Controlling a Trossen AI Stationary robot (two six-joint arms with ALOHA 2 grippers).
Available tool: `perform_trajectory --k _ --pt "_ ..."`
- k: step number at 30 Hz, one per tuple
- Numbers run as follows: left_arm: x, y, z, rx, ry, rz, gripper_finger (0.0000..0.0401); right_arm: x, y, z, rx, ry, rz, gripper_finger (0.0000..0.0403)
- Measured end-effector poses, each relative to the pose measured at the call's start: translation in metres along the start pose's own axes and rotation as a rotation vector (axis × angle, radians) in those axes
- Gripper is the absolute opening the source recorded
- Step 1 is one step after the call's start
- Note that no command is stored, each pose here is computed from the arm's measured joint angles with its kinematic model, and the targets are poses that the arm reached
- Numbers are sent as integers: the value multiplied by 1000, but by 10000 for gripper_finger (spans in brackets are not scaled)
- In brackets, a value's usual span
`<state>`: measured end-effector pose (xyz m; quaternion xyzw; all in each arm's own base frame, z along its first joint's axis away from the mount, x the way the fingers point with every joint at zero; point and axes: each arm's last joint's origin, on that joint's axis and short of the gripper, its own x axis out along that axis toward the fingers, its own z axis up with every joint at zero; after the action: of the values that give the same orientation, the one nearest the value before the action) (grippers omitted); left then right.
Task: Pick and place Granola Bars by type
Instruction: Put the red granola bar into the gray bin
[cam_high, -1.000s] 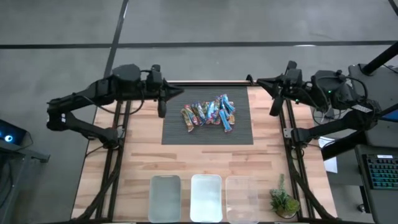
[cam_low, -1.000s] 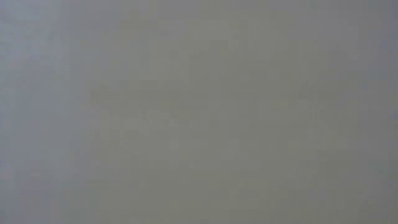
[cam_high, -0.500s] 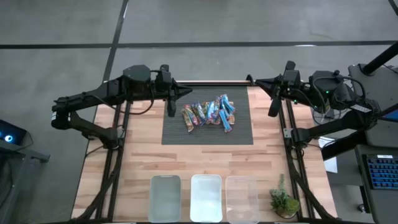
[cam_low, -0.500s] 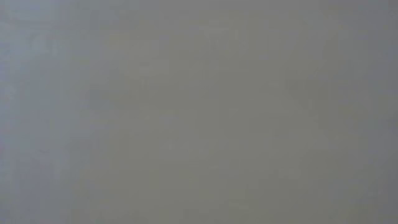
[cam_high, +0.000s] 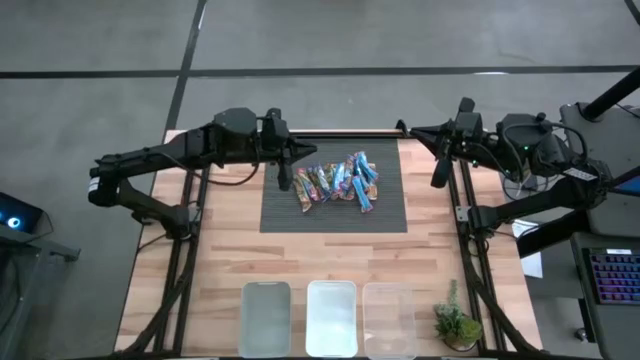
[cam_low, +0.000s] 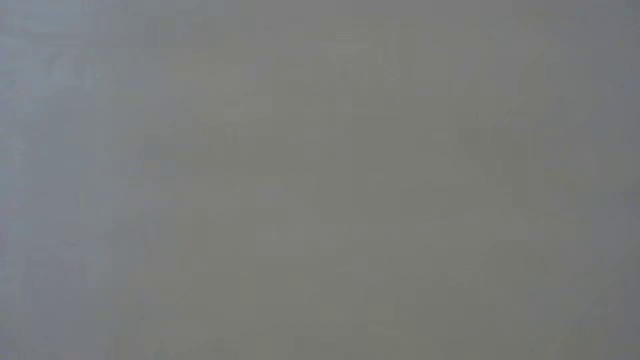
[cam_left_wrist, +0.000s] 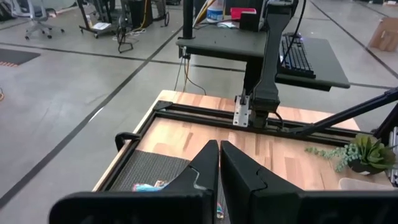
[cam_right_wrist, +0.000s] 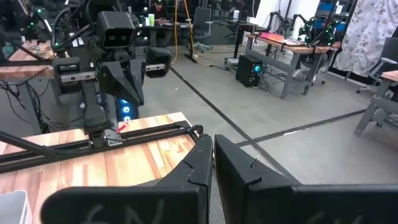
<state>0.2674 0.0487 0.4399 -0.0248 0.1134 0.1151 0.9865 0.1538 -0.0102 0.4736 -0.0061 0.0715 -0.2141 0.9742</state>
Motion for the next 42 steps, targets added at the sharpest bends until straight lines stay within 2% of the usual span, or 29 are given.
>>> perform_trajectory --k 7,42 --pt "2 0 -1 -31 6 0 0 0 0 0 3 0 0 9" --pt "2 0 -1 -17 6 1 0 0 0 0 -1 1 0 9"
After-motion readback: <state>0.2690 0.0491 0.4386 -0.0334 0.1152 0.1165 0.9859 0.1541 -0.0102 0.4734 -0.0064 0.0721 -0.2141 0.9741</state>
